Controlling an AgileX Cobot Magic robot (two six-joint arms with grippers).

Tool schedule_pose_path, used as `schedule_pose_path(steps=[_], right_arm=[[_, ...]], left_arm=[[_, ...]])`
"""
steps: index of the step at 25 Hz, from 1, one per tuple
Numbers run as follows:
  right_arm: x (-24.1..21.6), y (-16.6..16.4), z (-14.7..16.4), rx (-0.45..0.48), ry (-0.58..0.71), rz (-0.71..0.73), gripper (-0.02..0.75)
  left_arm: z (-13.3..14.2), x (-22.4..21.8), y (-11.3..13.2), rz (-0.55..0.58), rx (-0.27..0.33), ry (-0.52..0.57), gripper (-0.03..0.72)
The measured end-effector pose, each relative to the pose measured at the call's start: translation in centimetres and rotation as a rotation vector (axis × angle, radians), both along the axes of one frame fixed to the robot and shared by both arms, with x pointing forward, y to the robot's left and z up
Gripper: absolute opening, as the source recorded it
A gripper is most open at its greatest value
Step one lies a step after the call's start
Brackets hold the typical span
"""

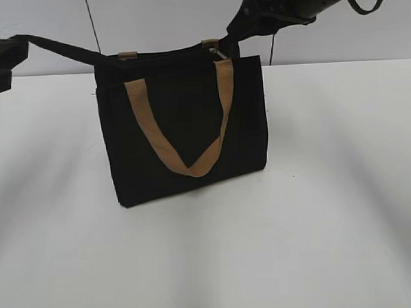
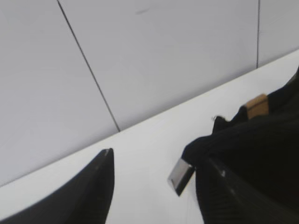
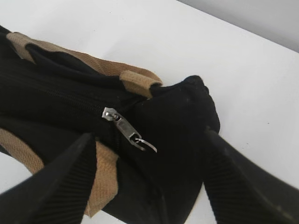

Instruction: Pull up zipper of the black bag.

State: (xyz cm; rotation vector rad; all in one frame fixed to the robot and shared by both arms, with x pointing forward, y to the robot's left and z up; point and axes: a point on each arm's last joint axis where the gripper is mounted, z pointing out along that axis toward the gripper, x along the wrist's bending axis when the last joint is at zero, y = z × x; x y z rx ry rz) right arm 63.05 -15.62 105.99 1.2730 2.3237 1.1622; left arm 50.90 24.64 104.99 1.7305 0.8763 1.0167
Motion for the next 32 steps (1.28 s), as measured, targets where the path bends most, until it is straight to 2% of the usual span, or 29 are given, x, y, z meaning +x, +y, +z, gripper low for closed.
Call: schedule_pose_path(steps=[2,5,8,12,16,20,24,28,32], right_arm=[[-0.3,-0.1,0.4,-0.02,-0.008,0.025,0.526],[-0.8,-0.3,0.9,-0.065,-0.02,0.053,0.526],[-1.4,-0.7,1.7,-0.105,-0.035,0.066,0.526],[-2.2,-1.5,2.4,-0.16,0.002,0.028,0.526],[-3.4,-2.7,2.9,-0.219,0.109,-0.078,0.526],[-4.6,-5.0,3.3,-0.237,0.269,-0.225,0.526],[-5.4,-8.9,2.9,-0.257,0.458,-0.349,0.526],[-5.4,-12.3,2.7,-0.259,0.509,-0.424,0.526],[-5.5,-14.3,2.8,-0.256,0.513,-0.464,0.526]], left_arm=[[0.0,-0.3,0.0,0.05,0.052,0.064,0.426],[0.1,-0.6,-0.1,0.127,0.098,0.166,0.429],[0.3,-0.9,-0.5,0.212,0.058,0.284,0.43],[0.5,-1.3,-0.4,0.329,-0.047,0.46,0.431],[1.7,-1.7,-0.1,0.436,-0.077,0.649,0.431],[2.8,-1.5,-0.4,0.464,-0.04,0.823,0.431],[3.5,-1.0,-1.1,0.432,-0.026,0.948,0.431],[4.0,-0.7,-1.1,0.421,-0.032,1.005,0.431],[4.0,0.2,0.6,0.472,-0.045,1.068,0.431]])
